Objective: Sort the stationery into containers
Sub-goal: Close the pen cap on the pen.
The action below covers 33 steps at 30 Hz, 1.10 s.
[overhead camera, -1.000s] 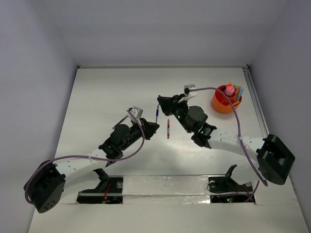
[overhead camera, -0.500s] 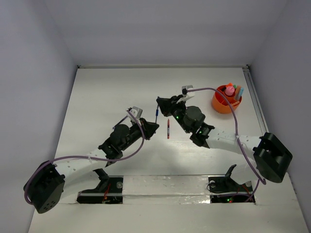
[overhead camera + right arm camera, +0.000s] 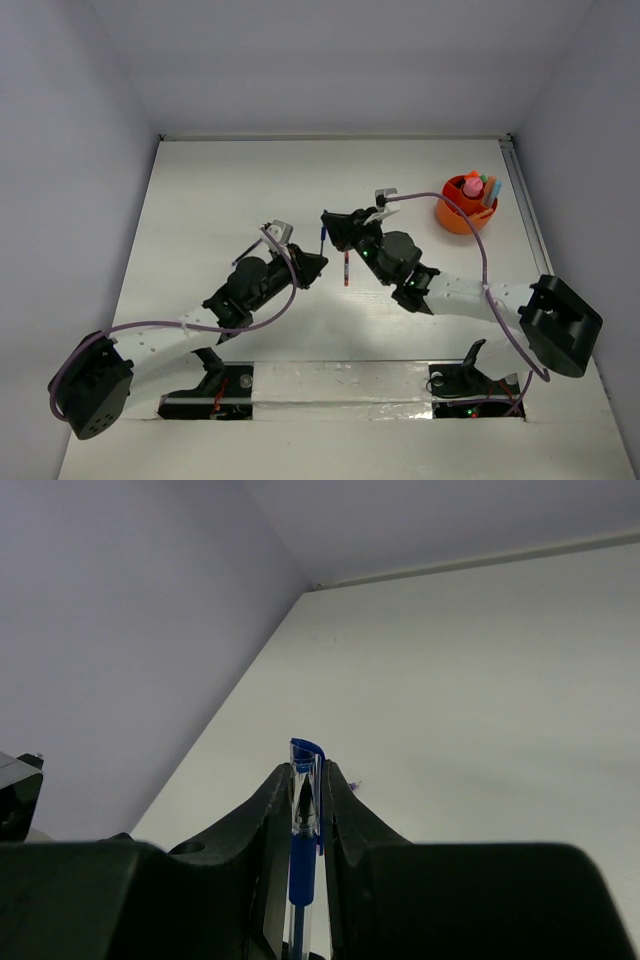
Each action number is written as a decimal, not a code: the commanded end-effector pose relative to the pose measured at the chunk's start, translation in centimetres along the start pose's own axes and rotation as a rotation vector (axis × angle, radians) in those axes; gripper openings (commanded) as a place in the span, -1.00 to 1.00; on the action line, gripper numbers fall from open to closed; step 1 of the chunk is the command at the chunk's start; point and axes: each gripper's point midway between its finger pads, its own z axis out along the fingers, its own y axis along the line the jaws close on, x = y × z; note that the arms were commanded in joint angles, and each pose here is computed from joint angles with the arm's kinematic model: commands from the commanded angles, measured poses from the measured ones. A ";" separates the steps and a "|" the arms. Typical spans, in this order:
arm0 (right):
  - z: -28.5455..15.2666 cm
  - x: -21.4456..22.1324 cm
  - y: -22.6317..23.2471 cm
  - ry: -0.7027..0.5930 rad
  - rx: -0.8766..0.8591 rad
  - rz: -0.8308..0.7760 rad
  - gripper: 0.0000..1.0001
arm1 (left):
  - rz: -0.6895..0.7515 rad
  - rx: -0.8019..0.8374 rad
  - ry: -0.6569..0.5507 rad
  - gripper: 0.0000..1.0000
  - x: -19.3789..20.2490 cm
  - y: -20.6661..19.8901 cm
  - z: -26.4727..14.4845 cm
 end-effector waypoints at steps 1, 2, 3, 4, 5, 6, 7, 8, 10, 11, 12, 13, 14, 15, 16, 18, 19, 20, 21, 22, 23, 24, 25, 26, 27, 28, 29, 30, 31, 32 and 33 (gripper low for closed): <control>-1.0 -0.3 1.2 -0.021 -0.035 0.017 -1.00 | -0.027 0.051 -0.130 -1.00 -4.0 -1.9 0.2; -1.2 -0.1 1.0 -0.015 -0.032 0.015 -1.00 | -0.033 0.053 -0.135 -1.00 -4.2 -2.1 0.1; -1.3 -0.1 0.9 -0.016 -0.032 0.015 -1.00 | -0.035 0.053 -0.135 -1.00 -4.3 -2.1 0.1; -1.6 0.2 1.1 -0.008 -0.037 0.016 -1.00 | -0.035 0.058 -0.143 -1.00 -4.7 -2.3 0.0; -1.9 0.6 0.8 0.002 -0.032 0.016 -1.00 | -0.037 0.060 -0.147 -1.00 -4.9 -2.4 0.0; -2.0 0.5 0.8 0.001 -0.033 0.020 -1.00 | -0.037 0.059 -0.145 -1.00 -4.9 -2.5 0.0; -2.3 0.5 0.8 0.004 -0.035 0.021 -1.00 | -0.040 0.064 -0.153 -1.00 -5.3 -2.7 -0.1; -2.5 0.5 0.8 0.008 -0.036 0.023 -1.00 | -0.040 0.068 -0.158 -1.00 -5.6 -2.9 -0.1; -3.1 1.1 0.4 0.039 -0.033 0.015 -1.00 | -0.041 0.072 -0.159 -1.00 -6.0 -3.2 -0.2; -3.3 0.9 0.7 0.044 -0.046 0.021 -1.00 | -0.041 0.076 -0.162 -1.00 -6.3 -3.4 -0.2; -3.7 1.4 0.4 0.059 -0.044 0.017 -1.00 | -0.041 0.081 -0.154 -1.00 -6.3 -3.6 -0.3; -4.1 2.1 0.5 0.085 -0.048 0.011 -1.00 | -0.046 0.098 -0.168 -1.00 -7.2 -4.3 -0.4; -4.4 2.1 0.5 0.092 -0.055 0.010 -1.00 | -0.051 0.104 -0.172 -1.00 -7.6 -4.6 -0.5; -4.7 2.5 0.3 0.107 -0.054 0.005 -1.00 | -0.054 0.108 -0.162 -1.00 -7.7 -4.9 -0.5; -5.2 3.2 -0.2 0.132 -0.045 -0.004 -1.00 | -0.060 0.130 -0.181 -1.00 -8.9 -5.7 -0.8; -6.1 3.8 0.0 0.161 -0.065 -0.009 -1.00 | -0.070 0.152 -0.176 -1.00 -9.5 -6.5 -1.0; -6.6 4.6 -0.5 0.187 -0.058 -0.016 -1.00 | -0.073 0.168 -0.189 -1.00 -10.3 -7.1 -1.2; -7.0 4.9 -0.5 0.204 -0.068 -0.015 -1.00 | -0.077 0.181 -0.194 -1.00 -10.6 -7.5 -1.3; -7.5 4.9 -0.1 0.211 -0.081 -0.010 -1.00 | -0.082 0.189 -0.197 -1.00 -10.9 -7.8 -1.4; -7.8 5.4 -0.4 0.233 -0.076 -0.016 -1.00 | -0.086 0.203 -0.208 -1.00 -11.4 -8.2 -1.6; -8.2 5.7 -0.4 0.250 -0.082 -0.012 -1.00 | -0.091 0.209 -0.208 -1.00 -11.5 -8.4 -1.6; -8.5 5.8 -0.5 0.265 -0.084 -0.010 -1.00 | -0.094 0.221 -0.214 -1.00 -11.7 -8.6 -1.7; -8.9 6.1 -0.1 0.279 -0.098 -0.006 -1.00 | -0.095 0.224 -0.216 -1.00 -11.8 -8.7 -1.7; -9.3 6.5 0.3 0.302 -0.121 0.001 -1.00 | -0.095 0.226 -0.218 -1.00 -11.9 -8.8 -1.7; -9.4 6.6 0.4 0.313 -0.130 0.005 -1.00 | -0.095 0.229 -0.225 -1.00 -12.1 -8.9 -1.6; -9.7 7.0 0.3 0.332 -0.128 0.004 -1.00 | -0.095 0.226 -0.218 -1.00 -11.9 -8.8 -1.4; -9.9 7.1 0.6 0.346 -0.142 0.013 -1.00 | -0.096 0.229 -0.216 -1.00 -11.8 -8.8 -1.3; -10.1 7.2 0.6 0.355 -0.146 0.015 -1.00 | -0.097 0.238 -0.225 -1.00 -12.0 -9.0 -1.3; -10.3 7.5 0.5 0.371 -0.144 0.018 -1.00 | -0.097 0.237 -0.220 -1.00 -11.8 -8.9 -1.1; -10.7 7.9 1.0 0.389 -0.163 0.032 -1.00 | -0.097 0.239 -0.223 -1.00 -11.9 -9.0 -1.0; -10.9 8.0 1.0 0.398 -0.165 0.039 -1.00 | -0.096 0.237 -0.226 -1.00 -11.9 -8.9 -0.9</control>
